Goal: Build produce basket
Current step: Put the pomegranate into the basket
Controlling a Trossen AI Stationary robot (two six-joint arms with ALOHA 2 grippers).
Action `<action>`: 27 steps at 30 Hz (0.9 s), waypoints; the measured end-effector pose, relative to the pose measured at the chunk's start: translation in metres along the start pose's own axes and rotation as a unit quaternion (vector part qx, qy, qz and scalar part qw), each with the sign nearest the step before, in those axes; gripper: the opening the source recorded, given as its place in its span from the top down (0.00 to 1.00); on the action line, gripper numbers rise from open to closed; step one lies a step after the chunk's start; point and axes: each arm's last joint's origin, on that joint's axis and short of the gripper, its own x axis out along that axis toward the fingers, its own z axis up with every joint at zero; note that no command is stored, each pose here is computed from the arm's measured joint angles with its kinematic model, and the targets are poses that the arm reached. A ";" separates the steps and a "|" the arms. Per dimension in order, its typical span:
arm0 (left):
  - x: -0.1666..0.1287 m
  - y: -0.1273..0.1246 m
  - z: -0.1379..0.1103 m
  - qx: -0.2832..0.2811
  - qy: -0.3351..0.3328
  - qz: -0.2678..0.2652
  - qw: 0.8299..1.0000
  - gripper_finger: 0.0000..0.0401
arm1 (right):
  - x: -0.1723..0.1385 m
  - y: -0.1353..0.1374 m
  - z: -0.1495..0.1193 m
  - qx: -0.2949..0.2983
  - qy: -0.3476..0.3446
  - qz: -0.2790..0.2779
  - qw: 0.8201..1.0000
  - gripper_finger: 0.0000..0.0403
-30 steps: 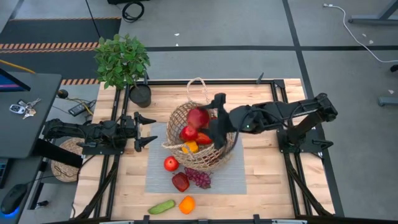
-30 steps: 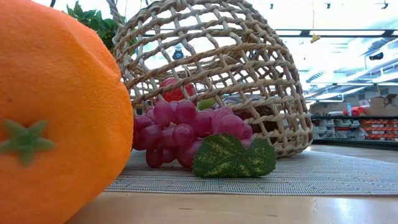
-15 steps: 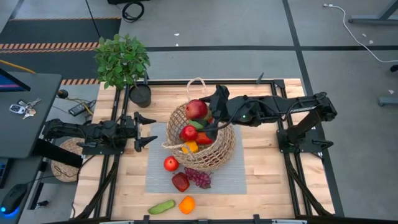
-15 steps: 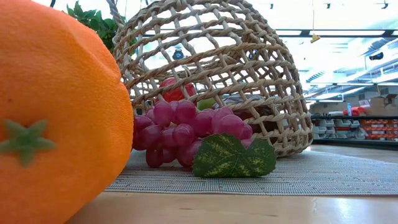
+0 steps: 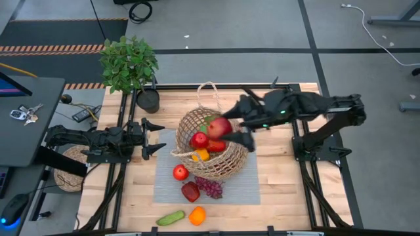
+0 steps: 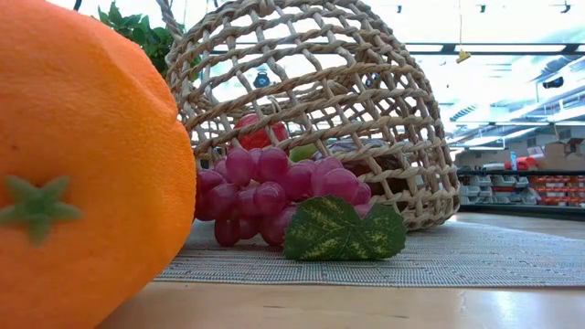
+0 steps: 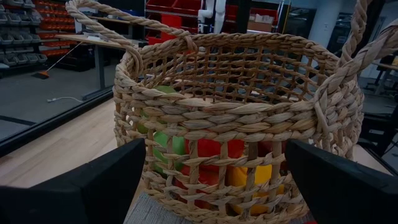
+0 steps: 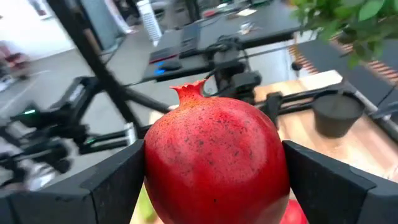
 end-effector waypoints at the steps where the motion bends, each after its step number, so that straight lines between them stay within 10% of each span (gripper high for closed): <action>1: 0.000 0.000 0.000 0.000 0.000 0.000 1.000 0.02 | -0.007 0.000 0.001 0.006 0.003 0.004 1.000 0.10; 13: 0.000 0.000 0.000 0.000 0.000 0.000 1.000 0.02 | -0.080 0.000 -0.011 0.054 0.074 0.024 0.996 0.10; 27: 0.000 0.000 0.000 0.000 0.000 0.000 1.000 0.02 | -0.095 0.034 -0.029 0.012 0.125 0.095 0.987 0.10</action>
